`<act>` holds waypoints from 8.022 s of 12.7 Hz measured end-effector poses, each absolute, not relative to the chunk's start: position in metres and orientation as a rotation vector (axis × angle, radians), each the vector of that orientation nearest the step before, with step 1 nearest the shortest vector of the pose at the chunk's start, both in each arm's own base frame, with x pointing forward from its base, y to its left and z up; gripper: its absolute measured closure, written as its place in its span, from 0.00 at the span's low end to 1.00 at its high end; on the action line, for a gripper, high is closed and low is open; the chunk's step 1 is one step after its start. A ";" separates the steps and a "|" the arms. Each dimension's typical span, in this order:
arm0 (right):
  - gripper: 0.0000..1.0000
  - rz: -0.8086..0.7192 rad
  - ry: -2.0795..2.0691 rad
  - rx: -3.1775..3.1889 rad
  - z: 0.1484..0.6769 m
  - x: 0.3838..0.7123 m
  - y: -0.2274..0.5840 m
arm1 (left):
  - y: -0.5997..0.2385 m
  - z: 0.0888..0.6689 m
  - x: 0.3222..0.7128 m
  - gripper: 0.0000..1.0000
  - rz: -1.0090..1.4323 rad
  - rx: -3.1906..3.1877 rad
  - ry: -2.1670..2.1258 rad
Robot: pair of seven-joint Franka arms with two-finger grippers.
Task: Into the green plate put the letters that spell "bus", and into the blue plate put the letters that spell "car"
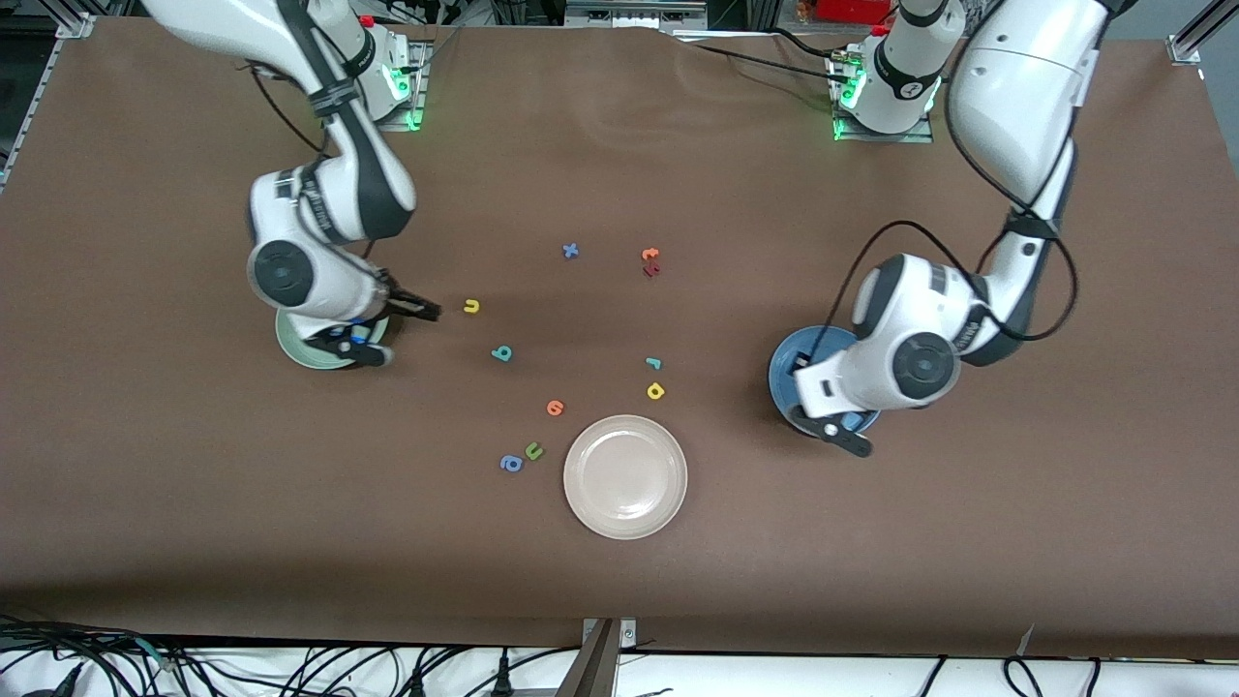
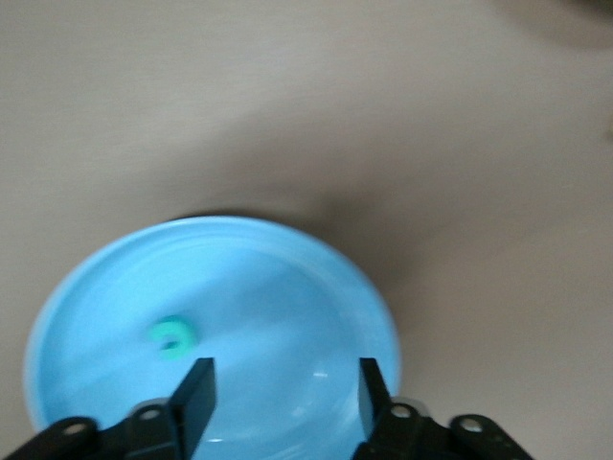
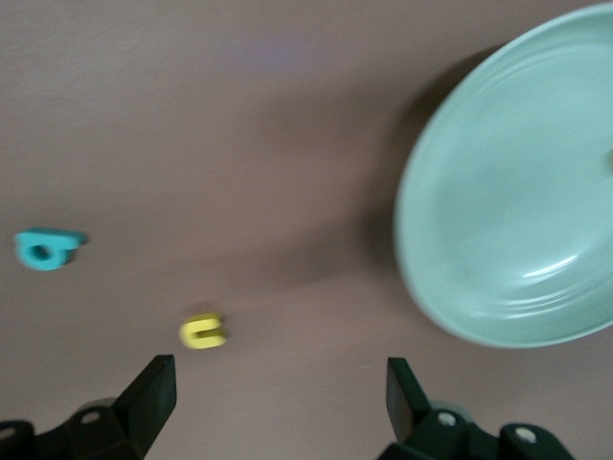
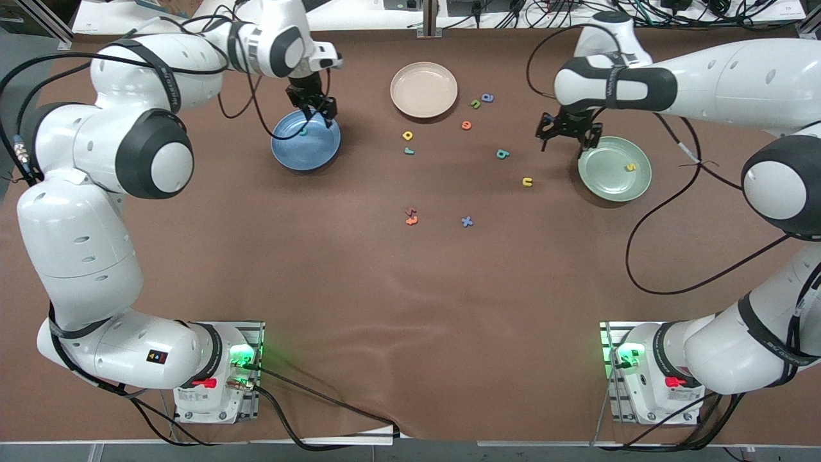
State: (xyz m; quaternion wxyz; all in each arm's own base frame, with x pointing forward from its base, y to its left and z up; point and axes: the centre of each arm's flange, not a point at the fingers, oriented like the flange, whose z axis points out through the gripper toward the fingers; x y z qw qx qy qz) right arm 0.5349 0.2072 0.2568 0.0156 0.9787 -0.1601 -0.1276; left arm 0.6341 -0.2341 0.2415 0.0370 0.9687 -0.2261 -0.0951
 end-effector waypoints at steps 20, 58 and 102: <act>0.59 -0.318 -0.603 3.065 0.176 0.495 0.249 | -0.460 0.184 0.570 0.04 -0.002 3.039 -0.381; 0.03 -0.108 -0.781 3.079 0.207 0.561 0.312 | -0.393 0.233 0.618 0.00 -0.019 2.970 -0.762; 0.41 -0.610 -0.206 2.977 0.217 0.523 0.001 | -0.204 0.292 0.649 0.00 -0.434 2.930 -0.945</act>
